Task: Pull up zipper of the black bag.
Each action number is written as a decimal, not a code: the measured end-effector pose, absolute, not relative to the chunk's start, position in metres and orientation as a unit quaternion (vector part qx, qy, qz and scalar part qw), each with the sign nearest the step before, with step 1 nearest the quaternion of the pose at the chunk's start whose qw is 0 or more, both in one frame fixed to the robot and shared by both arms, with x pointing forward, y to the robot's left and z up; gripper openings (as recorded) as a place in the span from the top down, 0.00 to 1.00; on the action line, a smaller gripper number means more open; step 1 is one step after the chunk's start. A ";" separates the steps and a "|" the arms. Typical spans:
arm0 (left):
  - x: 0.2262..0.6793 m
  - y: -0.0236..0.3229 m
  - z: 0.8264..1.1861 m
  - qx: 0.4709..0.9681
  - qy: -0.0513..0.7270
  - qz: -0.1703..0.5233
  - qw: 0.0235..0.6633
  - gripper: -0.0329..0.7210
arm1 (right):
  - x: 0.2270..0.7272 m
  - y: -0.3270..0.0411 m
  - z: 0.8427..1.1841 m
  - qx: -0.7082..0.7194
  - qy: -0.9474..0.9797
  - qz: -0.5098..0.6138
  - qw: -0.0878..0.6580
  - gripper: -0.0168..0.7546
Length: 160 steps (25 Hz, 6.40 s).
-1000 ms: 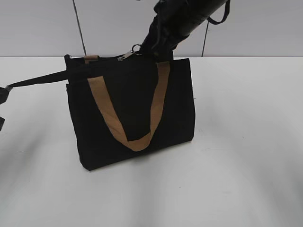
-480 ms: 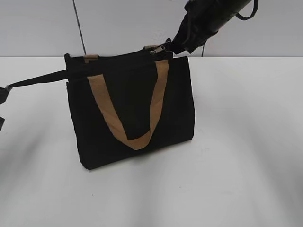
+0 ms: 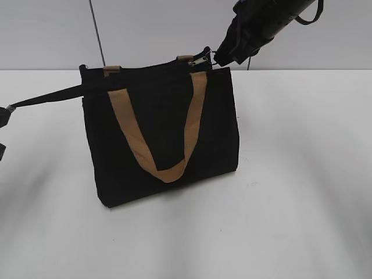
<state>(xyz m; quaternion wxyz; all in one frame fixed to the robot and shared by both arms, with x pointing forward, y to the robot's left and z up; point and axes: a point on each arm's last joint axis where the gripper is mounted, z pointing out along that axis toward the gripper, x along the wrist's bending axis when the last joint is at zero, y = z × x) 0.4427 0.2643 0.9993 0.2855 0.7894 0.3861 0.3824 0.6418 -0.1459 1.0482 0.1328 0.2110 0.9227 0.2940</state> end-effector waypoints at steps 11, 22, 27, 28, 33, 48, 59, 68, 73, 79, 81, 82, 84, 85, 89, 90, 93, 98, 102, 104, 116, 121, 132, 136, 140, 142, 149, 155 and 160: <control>0.440 0.253 1.000 0.801 0.355 0.348 0.332 0.30 | 0.631 -0.153 1.081 0.214 0.910 0.316 0.162 0.44; 0.435 0.241 1.000 0.822 0.300 0.317 0.366 0.23 | 0.609 -0.176 1.100 0.204 0.941 0.211 0.169 0.43; 0.434 0.243 0.998 0.842 0.265 0.328 0.338 0.29 | 0.606 -0.197 1.111 0.298 0.918 0.141 0.220 0.43; 0.435 0.245 0.998 0.841 0.268 0.336 0.328 0.31 | 0.605 -0.201 1.114 0.317 0.911 0.128 0.231 0.43; 0.443 0.259 1.002 0.813 0.333 0.382 0.287 0.33 | 0.593 -0.219 1.128 0.421 0.866 0.084 0.254 0.43; 0.458 0.302 1.037 0.569 0.635 0.454 0.257 0.34 | 0.535 -0.231 1.178 0.487 0.815 0.163 0.268 0.43; 0.457 0.304 1.039 0.645 0.556 0.489 0.190 0.39 | 0.481 -0.241 1.146 0.482 0.815 0.191 0.258 0.43; 0.451 0.272 1.057 0.691 0.454 0.443 0.346 0.39 | 0.405 -0.250 1.110 0.460 0.825 0.240 0.225 0.43; 0.450 0.263 1.058 0.704 0.424 0.423 0.382 0.39 | 0.359 -0.261 1.089 0.453 0.822 0.258 0.229 0.43; 0.450 0.262 1.058 0.704 0.424 0.422 0.384 0.40 | 0.319 -0.268 1.057 0.455 0.816 0.280 0.219 0.43; 0.450 0.262 1.058 0.704 0.423 0.422 0.383 0.40 | 0.306 -0.271 1.050 0.454 0.816 0.284 0.216 0.43; 0.450 0.262 1.058 0.704 0.423 0.422 0.383 0.40 | 0.300 -0.272 1.047 0.454 0.819 0.281 0.211 0.43; 0.450 0.262 1.058 0.704 0.423 0.422 0.383 0.40 | 0.288 -0.275 1.046 0.451 0.820 0.281 0.211 0.43; 0.450 0.262 1.058 0.704 0.423 0.422 0.383 0.40 | 0.283 -0.277 1.046 0.449 0.820 0.282 0.213 0.43; 0.450 0.262 1.058 0.704 0.423 0.422 0.384 0.41 | 0.267 -0.280 1.044 0.441 0.811 0.307 0.232 0.43; 0.450 0.262 1.058 0.704 0.423 0.422 0.384 0.41 | 0.263 -0.281 1.044 0.438 0.807 0.316 0.239 0.43; 0.450 0.262 1.058 0.704 0.423 0.421 0.384 0.41 | 0.252 -0.284 1.045 0.428 0.795 0.341 0.263 0.43; 0.446 0.249 1.058 0.760 0.314 0.414 0.390 0.41 | 0.246 -0.286 1.046 0.421 0.787 0.355 0.278 0.43; 0.431 0.232 1.047 0.850 0.119 0.365 0.360 0.44 | 0.246 -0.286 1.046 0.421 0.787 0.355 0.278 0.43; 0.425 0.231 1.041 0.876 0.069 0.339 0.335 0.45 | 0.246 -0.286 1.046 0.421 0.787 0.355 0.278 0.43; 0.418 0.281 1.053 0.836 0.477 0.237 0.130 0.46 | 0.246 -0.286 1.046 0.421 0.787 0.355 0.278 0.43; 0.389 0.289 1.081 0.784 0.565 0.225 0.128 0.46 | 0.246 -0.286 1.046 0.421 0.787 0.355 0.277 0.43; 0.273 0.296 1.121 0.718 0.547 0.296 0.313 0.46 | 0.246 -0.286 1.046 0.424 0.785 0.357 0.276 0.44; 0.246 0.300 1.120 0.706 0.539 0.316 0.334 0.46 | 0.246 -0.285 1.046 0.424 0.784 0.358 0.276 0.44; 0.226 0.300 1.115 0.692 0.524 0.325 0.375 0.46 | 0.246 -0.285 1.046 0.427 0.783 0.359 0.275 0.44; 0.222 0.297 1.102 0.695 0.522 0.310 0.387 0.46 | 0.246 -0.286 1.046 0.432 0.780 0.361 0.274 0.44; 0.220 0.291 1.061 0.706 0.517 0.277 0.398 0.46 | 0.247 -0.287 1.046 0.451 0.770 0.361 0.273 0.44; 0.228 0.291 1.060 0.696 0.492 0.313 0.420 0.46 | 0.247 -0.287 1.046 0.454 0.768 0.362 0.272 0.44; 0.229 0.291 1.060 0.694 0.490 0.317 0.423 0.48 | 0.247 -0.287 1.046 0.455 0.767 0.362 0.272 0.44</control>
